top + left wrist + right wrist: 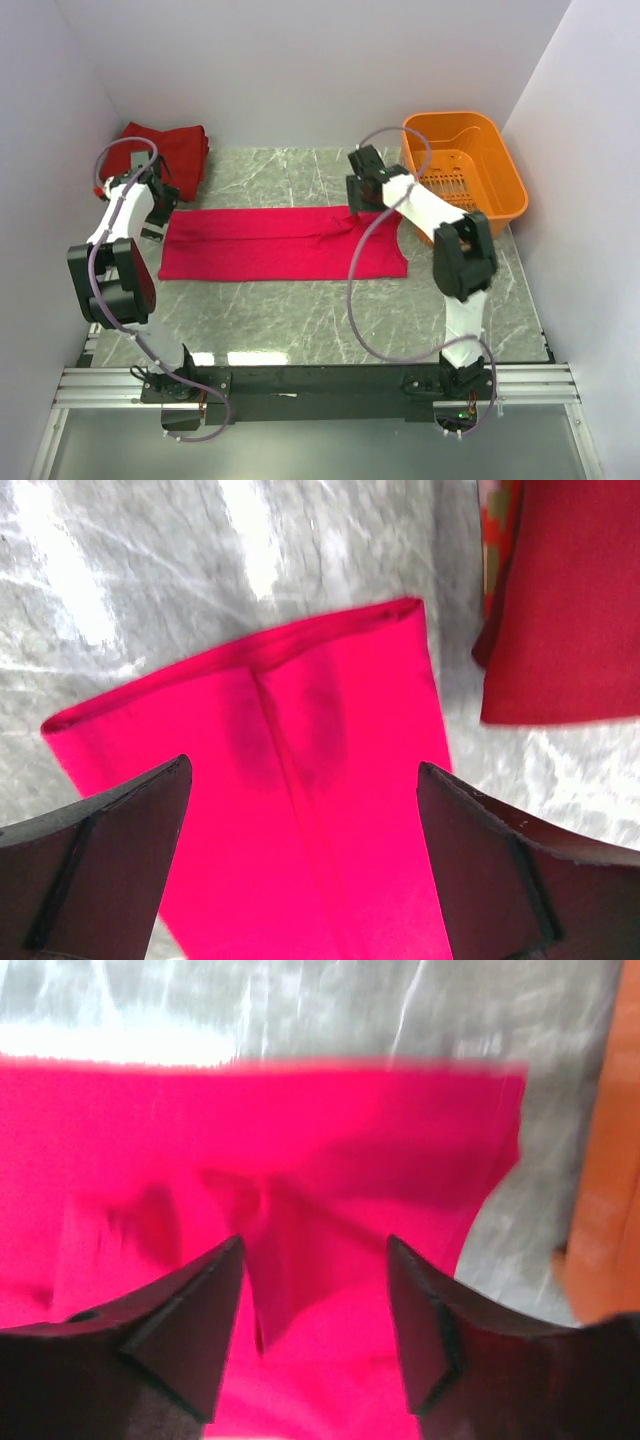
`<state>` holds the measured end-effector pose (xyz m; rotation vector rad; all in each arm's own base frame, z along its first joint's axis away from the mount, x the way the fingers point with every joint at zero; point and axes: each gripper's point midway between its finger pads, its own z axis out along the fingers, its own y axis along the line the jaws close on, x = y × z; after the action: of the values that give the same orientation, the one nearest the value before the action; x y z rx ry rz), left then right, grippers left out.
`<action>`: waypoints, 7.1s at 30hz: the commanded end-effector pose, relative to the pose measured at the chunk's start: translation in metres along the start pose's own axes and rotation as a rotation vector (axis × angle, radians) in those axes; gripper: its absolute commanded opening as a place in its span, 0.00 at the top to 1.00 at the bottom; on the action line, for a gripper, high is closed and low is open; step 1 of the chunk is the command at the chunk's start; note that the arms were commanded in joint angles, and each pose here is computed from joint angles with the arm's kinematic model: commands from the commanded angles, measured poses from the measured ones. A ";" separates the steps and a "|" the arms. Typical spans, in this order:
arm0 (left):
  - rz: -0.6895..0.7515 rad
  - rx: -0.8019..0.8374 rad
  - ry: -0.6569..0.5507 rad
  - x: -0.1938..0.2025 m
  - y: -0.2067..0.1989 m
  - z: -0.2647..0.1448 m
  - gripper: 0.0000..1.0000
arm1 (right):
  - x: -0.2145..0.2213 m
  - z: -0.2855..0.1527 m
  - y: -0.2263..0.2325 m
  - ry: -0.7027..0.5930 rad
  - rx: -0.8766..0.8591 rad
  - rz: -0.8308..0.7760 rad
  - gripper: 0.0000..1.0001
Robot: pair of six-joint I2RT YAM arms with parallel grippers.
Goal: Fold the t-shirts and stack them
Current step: Fold the tshirt
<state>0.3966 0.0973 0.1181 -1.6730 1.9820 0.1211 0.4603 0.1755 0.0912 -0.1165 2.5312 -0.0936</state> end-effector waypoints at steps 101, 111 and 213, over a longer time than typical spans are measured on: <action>1.090 0.478 0.726 0.368 0.158 -0.212 0.01 | -0.128 0.015 0.073 -0.239 -0.413 -0.035 0.02; 0.692 0.436 0.358 0.252 0.098 -0.143 0.01 | -0.044 -0.040 0.081 -0.169 -0.200 0.055 0.02; 0.895 0.592 0.806 0.334 0.223 -0.153 0.99 | 0.320 -0.177 0.082 0.364 -0.675 0.176 1.00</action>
<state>0.0958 -0.2017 0.0206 -0.4294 2.8795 -0.8075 0.0727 0.2146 0.0230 -0.0946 2.9359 0.8347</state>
